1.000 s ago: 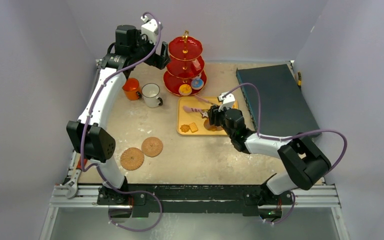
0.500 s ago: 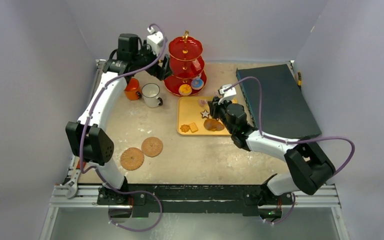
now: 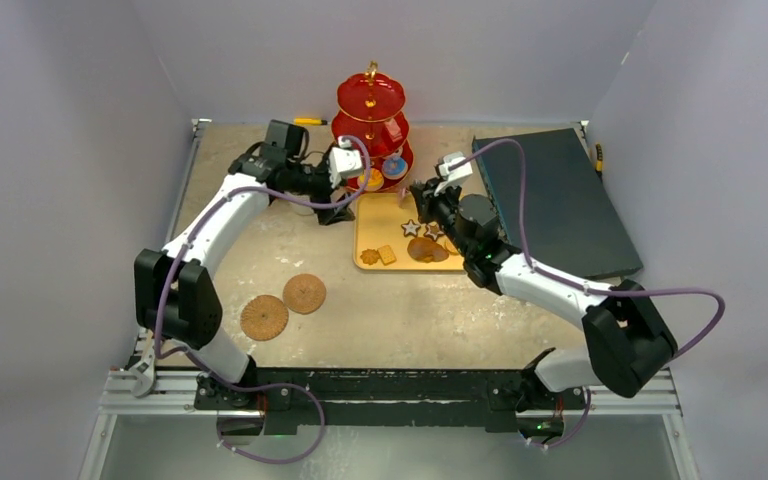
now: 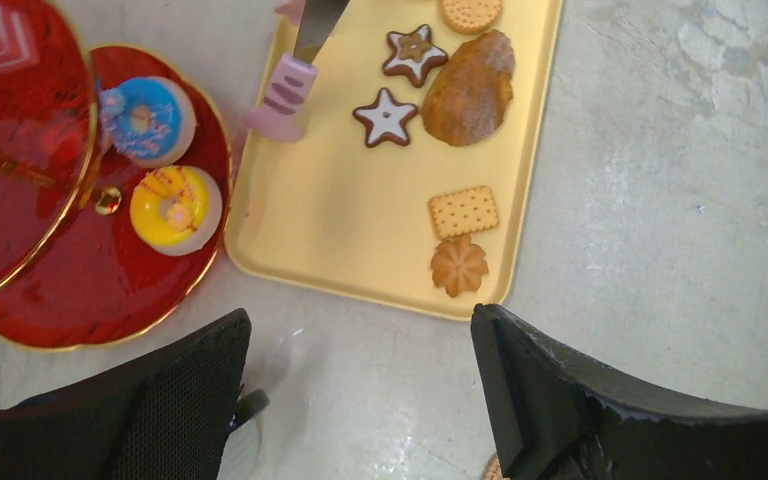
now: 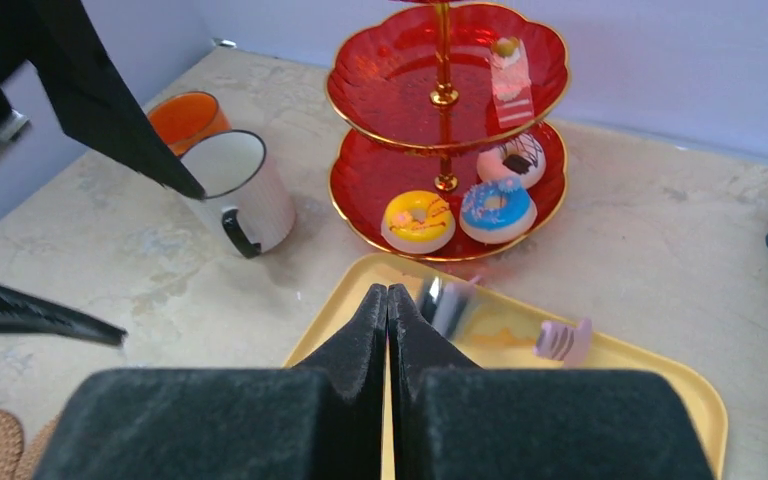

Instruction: Serve the afternoon tea

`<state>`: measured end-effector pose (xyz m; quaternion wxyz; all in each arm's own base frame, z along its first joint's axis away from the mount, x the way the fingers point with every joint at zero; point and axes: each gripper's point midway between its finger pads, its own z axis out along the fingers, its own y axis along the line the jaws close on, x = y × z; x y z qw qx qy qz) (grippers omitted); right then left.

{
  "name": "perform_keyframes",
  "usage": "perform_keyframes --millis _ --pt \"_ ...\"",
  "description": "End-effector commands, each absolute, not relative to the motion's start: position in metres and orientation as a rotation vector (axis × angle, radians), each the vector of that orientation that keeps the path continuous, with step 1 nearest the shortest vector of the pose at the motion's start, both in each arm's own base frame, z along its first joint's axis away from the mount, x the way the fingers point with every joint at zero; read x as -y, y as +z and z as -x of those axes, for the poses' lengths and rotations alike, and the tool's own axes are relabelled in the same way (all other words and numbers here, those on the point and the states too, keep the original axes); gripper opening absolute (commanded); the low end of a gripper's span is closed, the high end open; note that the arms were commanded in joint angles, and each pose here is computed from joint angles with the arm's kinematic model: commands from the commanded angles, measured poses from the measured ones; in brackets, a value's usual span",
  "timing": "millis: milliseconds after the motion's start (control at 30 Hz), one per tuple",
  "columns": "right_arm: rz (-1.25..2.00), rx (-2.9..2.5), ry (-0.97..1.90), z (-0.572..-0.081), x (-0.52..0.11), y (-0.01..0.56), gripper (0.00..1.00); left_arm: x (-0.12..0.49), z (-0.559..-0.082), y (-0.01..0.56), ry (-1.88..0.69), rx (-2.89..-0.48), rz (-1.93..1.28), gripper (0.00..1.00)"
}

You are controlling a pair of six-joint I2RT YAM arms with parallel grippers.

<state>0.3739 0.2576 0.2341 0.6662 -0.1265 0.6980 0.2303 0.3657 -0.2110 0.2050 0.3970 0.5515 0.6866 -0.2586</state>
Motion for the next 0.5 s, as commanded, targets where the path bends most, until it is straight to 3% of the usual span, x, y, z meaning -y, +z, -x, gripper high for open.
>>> perform_keyframes --millis 0,367,467 --pt "0.311 -1.474 0.565 -0.369 -0.263 0.283 0.00 0.232 -0.360 0.229 -0.583 -1.458 -1.507 0.81" --pt "0.245 -1.539 0.494 -0.381 -0.242 0.260 0.00 0.262 -0.362 0.220 -0.594 -1.378 -1.573 0.81" --pt "0.160 -1.632 0.441 -0.387 -0.229 0.237 0.10 0.264 -0.359 0.213 -0.553 -1.308 -1.646 0.81"
